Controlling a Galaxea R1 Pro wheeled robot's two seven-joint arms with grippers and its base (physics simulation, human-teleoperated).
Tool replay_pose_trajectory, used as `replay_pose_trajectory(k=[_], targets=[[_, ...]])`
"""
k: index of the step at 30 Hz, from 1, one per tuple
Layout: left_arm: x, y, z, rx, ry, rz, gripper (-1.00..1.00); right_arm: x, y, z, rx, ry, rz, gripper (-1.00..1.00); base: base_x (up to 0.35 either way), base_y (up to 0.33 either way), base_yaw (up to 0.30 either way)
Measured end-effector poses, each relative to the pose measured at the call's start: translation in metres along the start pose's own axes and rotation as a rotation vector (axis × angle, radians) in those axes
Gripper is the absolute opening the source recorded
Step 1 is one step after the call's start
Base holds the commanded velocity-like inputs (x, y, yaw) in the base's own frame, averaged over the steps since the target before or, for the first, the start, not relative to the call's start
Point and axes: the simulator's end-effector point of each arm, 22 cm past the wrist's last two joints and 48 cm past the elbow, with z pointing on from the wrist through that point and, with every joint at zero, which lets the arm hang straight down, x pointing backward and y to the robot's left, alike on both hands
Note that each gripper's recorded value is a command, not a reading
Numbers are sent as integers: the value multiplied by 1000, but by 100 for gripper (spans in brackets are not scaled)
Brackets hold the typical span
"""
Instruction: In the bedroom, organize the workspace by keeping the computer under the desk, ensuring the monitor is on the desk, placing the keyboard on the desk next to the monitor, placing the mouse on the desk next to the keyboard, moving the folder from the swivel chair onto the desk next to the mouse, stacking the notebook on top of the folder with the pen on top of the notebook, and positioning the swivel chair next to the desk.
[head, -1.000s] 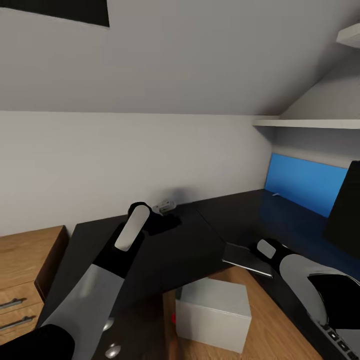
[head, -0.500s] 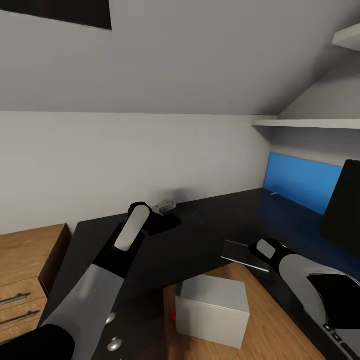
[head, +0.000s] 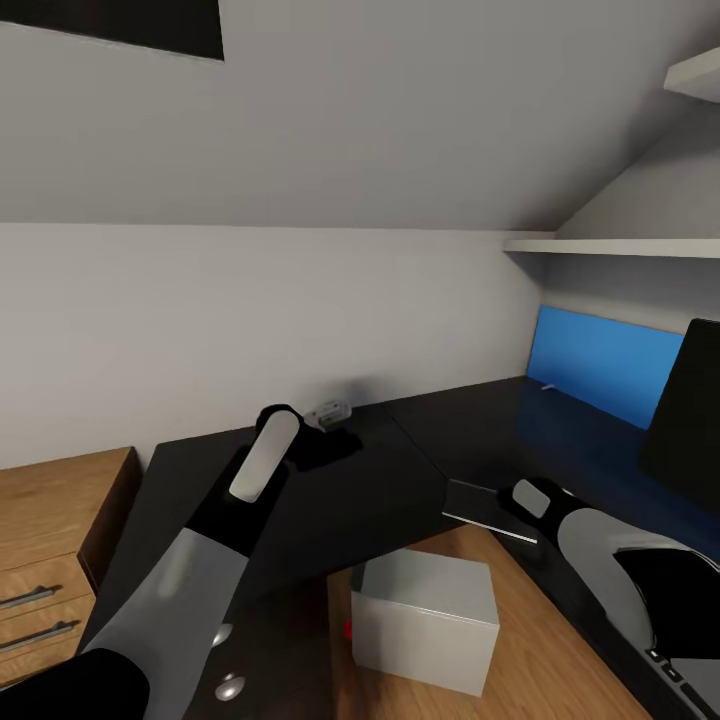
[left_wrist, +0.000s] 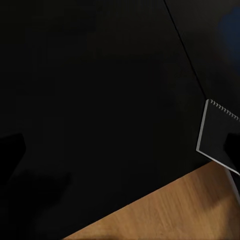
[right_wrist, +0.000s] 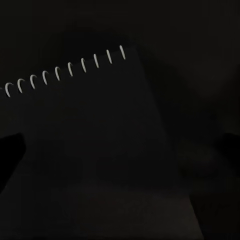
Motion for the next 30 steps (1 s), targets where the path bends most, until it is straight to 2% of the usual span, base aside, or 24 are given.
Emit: replay_pose_trajectory(k=[12,17,30], targets=[[5,5,5,-13,16,-4,100,4,6,-1,0,-2,-31,100,0,0,0],[0,3,1,-19,20,-5,100,8,13,-7,-17,33,33,100,0,0,0],[-11,-4,-9,-21,24,-6,100,-4,18,-20,-20,34,32,100,0,0,0]])
